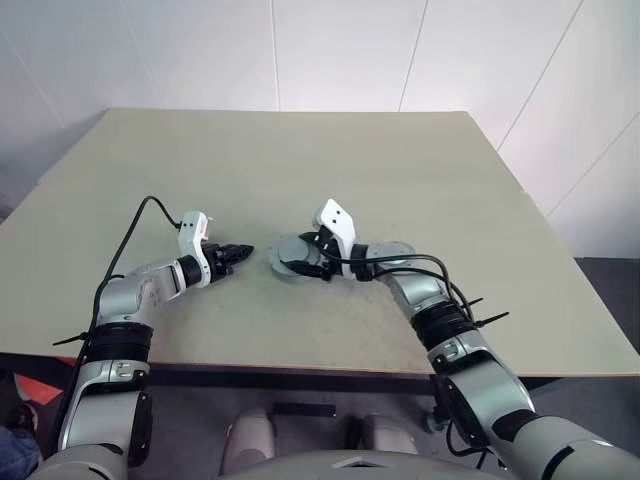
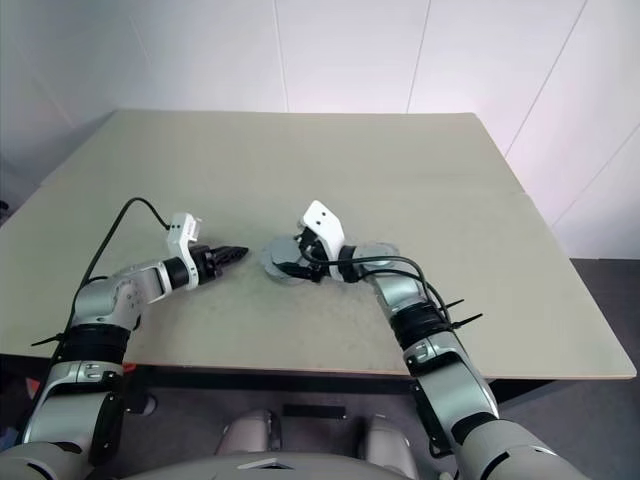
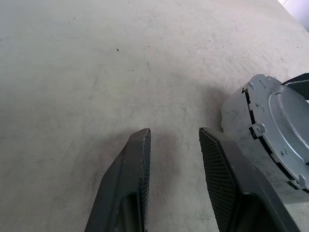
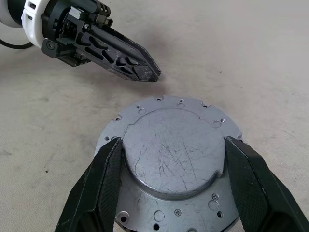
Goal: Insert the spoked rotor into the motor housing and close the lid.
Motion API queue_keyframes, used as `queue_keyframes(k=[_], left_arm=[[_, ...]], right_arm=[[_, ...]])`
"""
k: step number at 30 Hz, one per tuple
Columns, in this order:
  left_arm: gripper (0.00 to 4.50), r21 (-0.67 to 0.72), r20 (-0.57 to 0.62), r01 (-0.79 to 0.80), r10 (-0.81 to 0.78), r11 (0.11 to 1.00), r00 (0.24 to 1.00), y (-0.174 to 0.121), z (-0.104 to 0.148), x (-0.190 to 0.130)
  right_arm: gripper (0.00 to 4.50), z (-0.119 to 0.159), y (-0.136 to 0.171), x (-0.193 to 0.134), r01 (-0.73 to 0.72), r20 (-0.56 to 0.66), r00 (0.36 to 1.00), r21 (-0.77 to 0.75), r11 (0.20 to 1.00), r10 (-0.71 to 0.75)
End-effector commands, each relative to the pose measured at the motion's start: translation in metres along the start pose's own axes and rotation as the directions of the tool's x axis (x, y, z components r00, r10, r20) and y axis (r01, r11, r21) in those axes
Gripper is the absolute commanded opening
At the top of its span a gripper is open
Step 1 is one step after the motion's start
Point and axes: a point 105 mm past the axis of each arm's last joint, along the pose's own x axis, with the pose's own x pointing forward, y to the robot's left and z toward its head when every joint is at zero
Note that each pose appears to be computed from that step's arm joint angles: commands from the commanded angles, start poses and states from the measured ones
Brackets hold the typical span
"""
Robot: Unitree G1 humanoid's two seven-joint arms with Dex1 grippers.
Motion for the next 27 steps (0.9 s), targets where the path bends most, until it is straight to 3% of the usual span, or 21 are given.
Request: queue_keyframes(k=[1,13,27], left_arm=[[1.74,0.035,0.031,0.011,-0.012,0.999,0.999,-0.005,0.013,0.000],[1.74,0.033,0.031,0.009,-0.010,0.999,0.999,-0.004,0.011,0.000],[1.74,0.032,0.025,0.009,-0.010,0.999,1.000,-0.003,0.009,-0.001]], right_arm=[[3.19,-0.004,0.001,-0.003,-0.012,-0.011,1.000,0.016,1.000,0.013],[3.19,0.010,0.004,-0.009,-0.047,0.031,0.998,0.050,0.998,0.045],[3.19,0.012,-0.010,-0.007,0.046,0.028,0.999,0.015,0.999,-0.046]])
